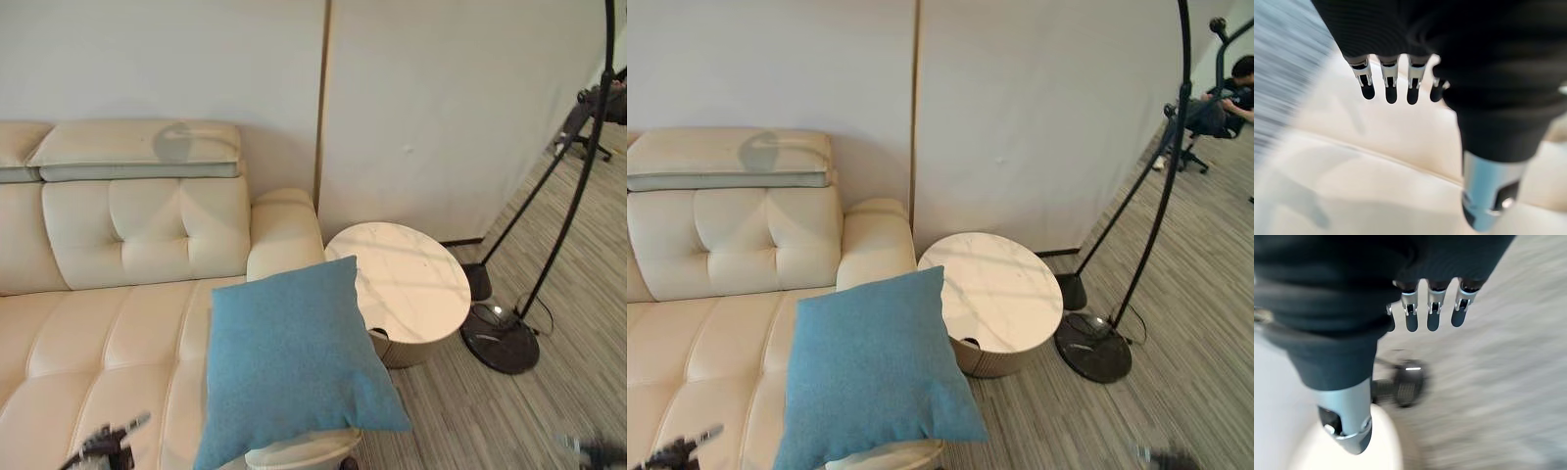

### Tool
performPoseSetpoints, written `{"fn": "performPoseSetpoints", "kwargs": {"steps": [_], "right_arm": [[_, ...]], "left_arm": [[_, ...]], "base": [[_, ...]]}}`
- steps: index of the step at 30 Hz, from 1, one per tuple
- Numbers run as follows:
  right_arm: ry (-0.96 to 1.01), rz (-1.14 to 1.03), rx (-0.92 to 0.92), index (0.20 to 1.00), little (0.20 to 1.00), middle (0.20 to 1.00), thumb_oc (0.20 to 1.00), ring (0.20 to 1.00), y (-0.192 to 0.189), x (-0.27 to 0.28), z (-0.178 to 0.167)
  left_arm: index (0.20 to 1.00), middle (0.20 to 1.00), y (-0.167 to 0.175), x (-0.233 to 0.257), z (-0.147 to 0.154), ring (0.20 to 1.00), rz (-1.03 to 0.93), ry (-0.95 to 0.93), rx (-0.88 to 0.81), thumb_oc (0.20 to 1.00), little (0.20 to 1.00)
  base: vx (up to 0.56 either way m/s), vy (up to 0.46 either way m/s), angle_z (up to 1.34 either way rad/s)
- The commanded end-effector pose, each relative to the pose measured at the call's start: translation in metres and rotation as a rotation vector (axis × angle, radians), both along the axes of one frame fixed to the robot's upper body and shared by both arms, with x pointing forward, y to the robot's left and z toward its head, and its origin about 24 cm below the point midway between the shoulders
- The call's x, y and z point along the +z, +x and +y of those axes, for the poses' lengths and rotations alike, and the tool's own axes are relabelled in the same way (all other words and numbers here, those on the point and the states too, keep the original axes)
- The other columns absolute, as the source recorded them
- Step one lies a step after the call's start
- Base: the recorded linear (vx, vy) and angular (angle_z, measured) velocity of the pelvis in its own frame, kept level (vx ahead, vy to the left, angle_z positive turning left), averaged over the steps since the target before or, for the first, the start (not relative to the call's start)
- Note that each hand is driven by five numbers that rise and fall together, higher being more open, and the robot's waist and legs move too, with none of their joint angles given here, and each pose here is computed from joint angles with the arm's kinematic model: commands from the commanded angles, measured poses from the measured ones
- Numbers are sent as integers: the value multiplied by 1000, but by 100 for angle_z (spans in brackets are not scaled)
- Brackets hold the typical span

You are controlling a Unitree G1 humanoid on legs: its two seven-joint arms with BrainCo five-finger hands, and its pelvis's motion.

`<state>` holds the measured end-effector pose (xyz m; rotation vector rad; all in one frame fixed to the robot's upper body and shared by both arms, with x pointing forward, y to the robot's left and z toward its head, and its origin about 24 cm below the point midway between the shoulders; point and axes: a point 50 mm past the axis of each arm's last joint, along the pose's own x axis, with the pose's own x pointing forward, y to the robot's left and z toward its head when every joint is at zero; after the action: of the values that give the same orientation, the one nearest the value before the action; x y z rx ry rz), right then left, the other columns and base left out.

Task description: Pick up all the scattered cushions and arrange them neatly on the sofa.

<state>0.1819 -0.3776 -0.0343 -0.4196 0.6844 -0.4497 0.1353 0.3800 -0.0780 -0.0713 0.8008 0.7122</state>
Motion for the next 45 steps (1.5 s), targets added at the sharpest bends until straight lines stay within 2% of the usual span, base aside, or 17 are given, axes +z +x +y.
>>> {"fn": "performPoseSetpoints", "kwargs": {"steps": [1,5,8,10,11,12,13,14,19,25,27,28,29,30,36,39,45], "right_arm": [[-97,-157,144,1000,1000,1000,1000,1000,59,45,14],[31,-370,343,1000,1000,1000,1000,1000,115,66,95],[93,-397,391,1000,1000,1000,1000,1000,127,64,127],[224,-390,440,1000,1000,1000,1000,1000,139,52,180],[224,-392,440,1000,1000,1000,1000,1000,140,52,181],[280,-382,460,1000,1000,1000,1000,1000,147,50,206],[280,-384,460,1000,1000,1000,1000,1000,148,50,206],[345,-380,475,1000,1000,1000,1000,1000,159,52,237],[366,-402,526,1000,1000,1000,1000,1000,190,85,290],[372,-441,546,1000,1000,1000,1000,1000,199,107,318],[368,-471,584,1000,1000,1000,1000,1000,195,110,326],[379,-505,616,677,677,677,677,677,190,113,329],[379,-503,615,573,573,573,573,573,190,112,329],[384,-536,650,200,200,200,200,200,186,116,332],[450,-552,707,200,200,200,200,200,160,100,325],[502,-517,730,200,200,200,200,200,132,78,310],[550,-512,732,200,200,200,200,200,113,69,301]], "left_arm": [[1000,1000,30,13,-1,1000,-152,-19,67,1000,1000],[1000,1000,58,5,-33,1000,-209,-126,69,1000,1000],[1000,1000,67,-1,-50,1000,-208,-172,65,1000,1000],[1000,1000,82,-10,-81,1000,-191,-246,66,1000,1000],[1000,1000,82,-10,-81,1000,-193,-246,67,1000,1000],[1000,1000,97,-7,-95,1000,-199,-267,53,1000,1000],[1000,1000,98,-7,-95,1000,-200,-267,54,1000,1000],[1000,1000,126,6,-111,1000,-239,-272,32,1000,1000],[1000,1000,191,58,-145,1000,-372,-251,-64,1000,1000],[1000,1000,223,89,-189,1000,-478,-276,-174,1000,1000],[705,705,228,96,-225,705,-554,-324,-288,705,705],[200,200,227,104,-249,200,-631,-385,-351,200,200],[200,200,226,103,-249,200,-629,-386,-351,200,200],[200,200,223,107,-262,200,-678,-441,-387,200,200],[200,200,191,110,-291,200,-796,-670,-430,200,200],[200,200,156,107,-303,200,-814,-829,-462,200,200],[200,200,135,106,-296,200,-812,-770,-544,200,200]], "base": [[-24,61,-12],[-15,45,-13],[-23,22,-1],[-74,32,-2],[-99,30,-5],[-64,17,-3],[-210,30,1],[-239,26,6],[-201,24,12],[-8,-7,7],[64,3,21],[42,1,19],[34,7,17],[11,9,7],[6,1,0],[40,17,1],[14,51,-3]]}}
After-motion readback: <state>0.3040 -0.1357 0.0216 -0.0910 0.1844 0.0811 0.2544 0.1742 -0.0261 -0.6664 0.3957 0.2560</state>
